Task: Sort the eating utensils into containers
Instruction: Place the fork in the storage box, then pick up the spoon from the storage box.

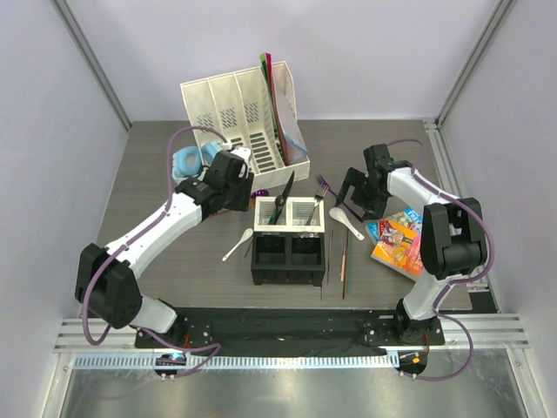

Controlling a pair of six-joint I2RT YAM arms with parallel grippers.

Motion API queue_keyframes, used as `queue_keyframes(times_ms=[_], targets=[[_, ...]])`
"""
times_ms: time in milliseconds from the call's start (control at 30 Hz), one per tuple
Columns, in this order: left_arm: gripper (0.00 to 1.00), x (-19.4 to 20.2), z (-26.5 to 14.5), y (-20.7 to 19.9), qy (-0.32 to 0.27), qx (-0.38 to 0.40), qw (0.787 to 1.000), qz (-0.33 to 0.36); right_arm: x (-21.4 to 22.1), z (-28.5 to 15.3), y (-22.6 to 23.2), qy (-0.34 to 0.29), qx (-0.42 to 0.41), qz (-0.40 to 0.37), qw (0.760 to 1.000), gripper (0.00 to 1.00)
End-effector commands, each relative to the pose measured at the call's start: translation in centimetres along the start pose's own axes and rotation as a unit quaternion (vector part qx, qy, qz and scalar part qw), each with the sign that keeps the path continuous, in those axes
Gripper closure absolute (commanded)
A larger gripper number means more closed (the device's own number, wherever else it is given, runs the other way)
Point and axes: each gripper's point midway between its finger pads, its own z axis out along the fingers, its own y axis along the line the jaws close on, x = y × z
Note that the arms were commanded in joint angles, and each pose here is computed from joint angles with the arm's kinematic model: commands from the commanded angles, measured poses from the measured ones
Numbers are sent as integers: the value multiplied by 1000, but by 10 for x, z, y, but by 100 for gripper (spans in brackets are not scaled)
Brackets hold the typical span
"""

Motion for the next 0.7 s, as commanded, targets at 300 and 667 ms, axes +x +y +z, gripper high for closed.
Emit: queue_keyframes(times_ms=[300, 667], targets=[[57, 46, 29, -12, 83, 33, 995, -36, -8, -14, 8, -26, -16, -2, 1000, 0], [56, 18, 5, -3, 30, 19, 997, -63, -12, -16, 11, -41, -27, 7, 999, 0]])
